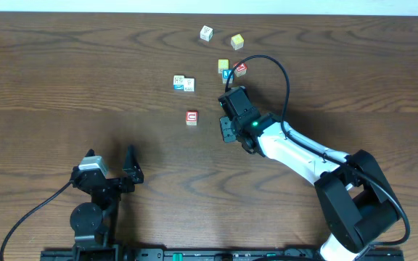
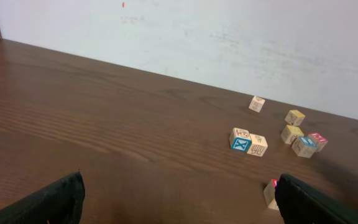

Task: Lift 4 blocks

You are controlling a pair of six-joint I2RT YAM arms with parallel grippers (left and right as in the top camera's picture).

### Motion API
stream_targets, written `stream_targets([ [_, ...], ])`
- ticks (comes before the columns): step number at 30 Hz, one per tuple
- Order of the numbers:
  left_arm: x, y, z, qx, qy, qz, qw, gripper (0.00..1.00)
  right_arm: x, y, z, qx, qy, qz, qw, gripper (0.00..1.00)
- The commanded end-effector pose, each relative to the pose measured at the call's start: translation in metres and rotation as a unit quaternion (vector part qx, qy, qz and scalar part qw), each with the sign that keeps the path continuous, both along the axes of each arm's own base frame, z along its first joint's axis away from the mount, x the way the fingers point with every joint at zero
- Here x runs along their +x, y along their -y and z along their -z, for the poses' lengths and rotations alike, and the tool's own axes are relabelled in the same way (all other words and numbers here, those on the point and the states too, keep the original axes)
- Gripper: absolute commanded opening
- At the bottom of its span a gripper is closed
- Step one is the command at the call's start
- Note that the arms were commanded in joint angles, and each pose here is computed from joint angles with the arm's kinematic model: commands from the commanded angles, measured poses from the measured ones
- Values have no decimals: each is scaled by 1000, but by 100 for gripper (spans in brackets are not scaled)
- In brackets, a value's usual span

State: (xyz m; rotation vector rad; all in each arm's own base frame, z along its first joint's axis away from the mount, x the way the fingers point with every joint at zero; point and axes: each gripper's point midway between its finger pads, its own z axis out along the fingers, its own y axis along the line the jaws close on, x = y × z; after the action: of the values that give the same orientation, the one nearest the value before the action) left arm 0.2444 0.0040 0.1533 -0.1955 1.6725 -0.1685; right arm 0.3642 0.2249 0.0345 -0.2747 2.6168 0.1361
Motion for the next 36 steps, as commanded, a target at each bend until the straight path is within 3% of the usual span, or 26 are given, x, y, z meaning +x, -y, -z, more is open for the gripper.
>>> stream_targets([
  [1, 0, 1, 16, 2, -22, 4, 1000, 98, 3, -1, -5, 1, 6, -2, 1000, 12],
  [16, 0, 1, 16, 2, -22, 4, 1000, 98, -2, 4, -1, -2, -9, 16, 1000, 1],
  [36, 0, 2, 16, 2, -22, 4, 1000, 98, -8, 8, 3, 0, -26, 39, 999, 1],
])
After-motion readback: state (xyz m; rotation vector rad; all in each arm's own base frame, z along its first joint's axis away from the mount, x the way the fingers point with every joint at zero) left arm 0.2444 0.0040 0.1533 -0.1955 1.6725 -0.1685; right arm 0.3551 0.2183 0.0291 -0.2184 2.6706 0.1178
